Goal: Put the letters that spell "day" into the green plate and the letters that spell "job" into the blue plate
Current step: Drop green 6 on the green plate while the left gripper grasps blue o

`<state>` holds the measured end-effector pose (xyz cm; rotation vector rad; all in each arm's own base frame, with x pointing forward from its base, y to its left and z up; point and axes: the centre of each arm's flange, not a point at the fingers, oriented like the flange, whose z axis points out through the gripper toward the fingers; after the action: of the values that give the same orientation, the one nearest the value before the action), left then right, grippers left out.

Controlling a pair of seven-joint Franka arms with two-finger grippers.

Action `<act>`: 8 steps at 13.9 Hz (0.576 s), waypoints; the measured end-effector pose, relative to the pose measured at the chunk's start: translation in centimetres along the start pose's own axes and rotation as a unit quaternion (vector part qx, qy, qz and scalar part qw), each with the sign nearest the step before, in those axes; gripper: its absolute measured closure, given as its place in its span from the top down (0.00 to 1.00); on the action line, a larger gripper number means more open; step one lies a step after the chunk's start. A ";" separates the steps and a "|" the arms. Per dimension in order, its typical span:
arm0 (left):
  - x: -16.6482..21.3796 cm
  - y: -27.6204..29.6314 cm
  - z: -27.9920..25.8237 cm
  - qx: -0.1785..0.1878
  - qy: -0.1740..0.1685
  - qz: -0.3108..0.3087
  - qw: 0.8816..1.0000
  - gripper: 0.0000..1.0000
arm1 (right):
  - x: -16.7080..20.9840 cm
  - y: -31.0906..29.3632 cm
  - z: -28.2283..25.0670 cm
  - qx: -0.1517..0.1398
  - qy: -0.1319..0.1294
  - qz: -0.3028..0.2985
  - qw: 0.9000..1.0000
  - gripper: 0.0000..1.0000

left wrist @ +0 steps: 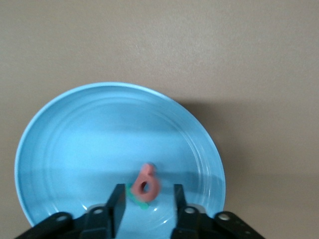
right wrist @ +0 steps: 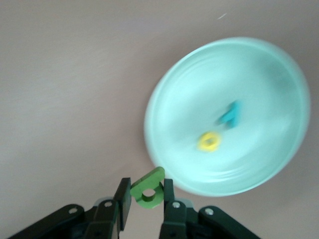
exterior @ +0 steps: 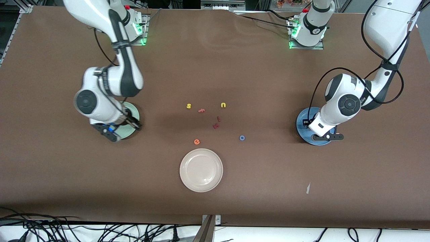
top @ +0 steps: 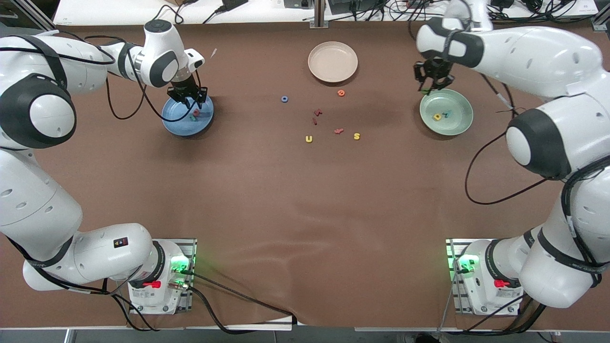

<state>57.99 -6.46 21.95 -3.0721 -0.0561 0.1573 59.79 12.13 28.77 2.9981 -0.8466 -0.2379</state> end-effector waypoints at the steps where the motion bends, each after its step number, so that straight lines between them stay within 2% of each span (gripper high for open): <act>1: 0.3 0.1 -0.9 0.001 0.000 -0.004 1.000 0.63 | 0.8 2.3 0.6 -0.005 -0.007 -0.019 1.000 0.30; 3: 1.4 1.5 -4.0 -0.013 -0.002 -0.020 1.000 0.80 | 1.0 5.6 3.3 -0.021 -0.029 -0.037 0.999 0.30; 5: 2.0 4.8 -6.7 -0.043 0.003 -0.040 0.998 0.99 | 0.2 7.8 6.6 -0.034 -0.035 -0.041 0.998 0.30; 7: 1.6 9.9 -7.7 -0.055 0.006 -0.063 0.997 1.00 | -0.2 9.1 8.0 -0.039 -0.035 -0.038 0.998 0.34; 8: 1.4 13.0 -7.9 -0.059 0.007 -0.076 0.995 1.00 | -0.1 9.0 7.7 -0.037 -0.034 -0.038 0.998 0.41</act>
<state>60.59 -19.87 28.78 -3.1687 -0.3082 0.1291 53.87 4.75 21.66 2.9718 -0.7133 -0.3672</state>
